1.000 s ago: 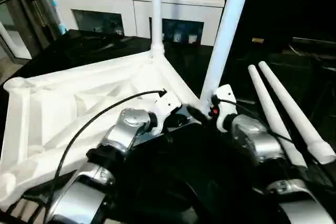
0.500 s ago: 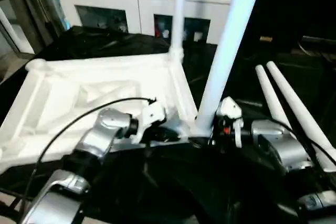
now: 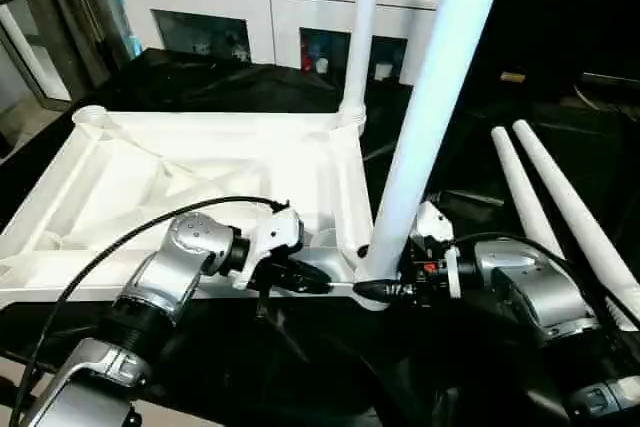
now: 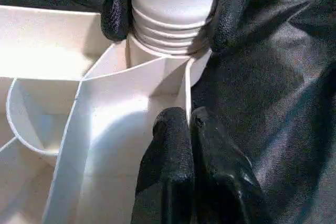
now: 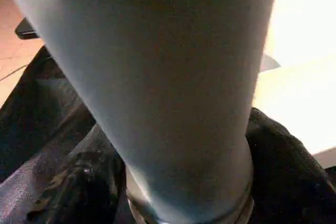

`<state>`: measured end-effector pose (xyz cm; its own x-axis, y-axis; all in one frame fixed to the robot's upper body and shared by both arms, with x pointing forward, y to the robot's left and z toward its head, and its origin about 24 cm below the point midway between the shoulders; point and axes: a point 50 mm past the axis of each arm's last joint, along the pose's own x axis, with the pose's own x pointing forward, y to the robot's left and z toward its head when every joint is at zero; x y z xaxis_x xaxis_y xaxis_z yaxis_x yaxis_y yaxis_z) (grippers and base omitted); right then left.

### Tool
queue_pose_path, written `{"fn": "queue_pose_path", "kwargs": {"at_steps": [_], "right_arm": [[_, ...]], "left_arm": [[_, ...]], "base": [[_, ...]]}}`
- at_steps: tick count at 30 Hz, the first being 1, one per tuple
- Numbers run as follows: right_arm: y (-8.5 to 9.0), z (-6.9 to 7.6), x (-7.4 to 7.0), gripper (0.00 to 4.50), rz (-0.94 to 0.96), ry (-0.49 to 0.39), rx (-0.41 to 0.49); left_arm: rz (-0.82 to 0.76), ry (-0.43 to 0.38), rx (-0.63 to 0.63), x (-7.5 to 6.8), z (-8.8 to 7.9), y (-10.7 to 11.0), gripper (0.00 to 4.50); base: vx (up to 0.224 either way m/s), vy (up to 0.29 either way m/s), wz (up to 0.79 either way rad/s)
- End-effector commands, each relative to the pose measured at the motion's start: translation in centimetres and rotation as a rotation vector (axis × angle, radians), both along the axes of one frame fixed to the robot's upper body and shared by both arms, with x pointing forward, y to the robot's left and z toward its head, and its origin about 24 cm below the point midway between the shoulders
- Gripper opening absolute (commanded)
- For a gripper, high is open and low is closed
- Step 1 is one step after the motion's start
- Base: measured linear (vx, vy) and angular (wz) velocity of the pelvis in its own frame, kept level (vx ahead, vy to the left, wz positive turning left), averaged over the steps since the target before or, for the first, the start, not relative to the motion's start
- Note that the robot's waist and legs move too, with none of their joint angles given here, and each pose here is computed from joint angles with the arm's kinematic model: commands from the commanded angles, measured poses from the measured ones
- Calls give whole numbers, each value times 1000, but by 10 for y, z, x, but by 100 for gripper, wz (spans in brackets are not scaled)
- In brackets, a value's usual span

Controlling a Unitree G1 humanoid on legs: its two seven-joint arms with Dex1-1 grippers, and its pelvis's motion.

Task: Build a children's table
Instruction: Rotate leg to tighten

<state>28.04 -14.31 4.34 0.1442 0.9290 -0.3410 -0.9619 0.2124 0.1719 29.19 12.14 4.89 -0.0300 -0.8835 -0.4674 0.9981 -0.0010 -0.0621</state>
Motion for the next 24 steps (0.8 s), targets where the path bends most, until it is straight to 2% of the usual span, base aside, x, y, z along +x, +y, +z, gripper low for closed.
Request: {"fn": "queue_pose_path", "kwargs": {"at_steps": [1, 6, 7, 8, 9, 15, 19, 21, 23, 24], "right_arm": [[11, -7, -3, 277, -19, 19, 0], [15, -16, 8, 275, -184, -9, -14], [16, -22, 19, 275, -339, -18, -41], [16, -23, 20, 274, -357, -19, -45], [17, -27, 27, 274, -460, -23, -67], [19, -37, 42, 273, -761, 16, -102], [28, -42, 44, 273, -837, 29, -123], [38, -42, 45, 273, -821, -5, -110], [39, -41, 45, 343, -830, 13, -82], [38, -39, 46, 345, -837, 0, -79]], "left_arm": [[-6, -42, -106, 3, 9, -26, 0], [114, -73, -124, 14, 10, -36, 0], [193, -94, -128, 22, 10, -42, 0], [203, -97, -127, 23, 10, -42, 0], [256, -119, -122, 29, 10, -47, 0], [479, -162, -89, 48, 11, -64, 0], [568, -175, -88, 54, 11, -76, 0], [544, -190, -85, 53, 9, -83, 0], [516, -195, -85, 51, 9, -84, 0], [493, -204, -85, 50, 8, -85, 0]], "base": [[0, 0, 0], [0, 0, 0], [0, 0, 0], [0, 0, 0], [0, 0, 0], [0, 0, 0], [0, 0, 0], [0, 0, 0], [0, 0, 0], [0, 0, 0]]}}
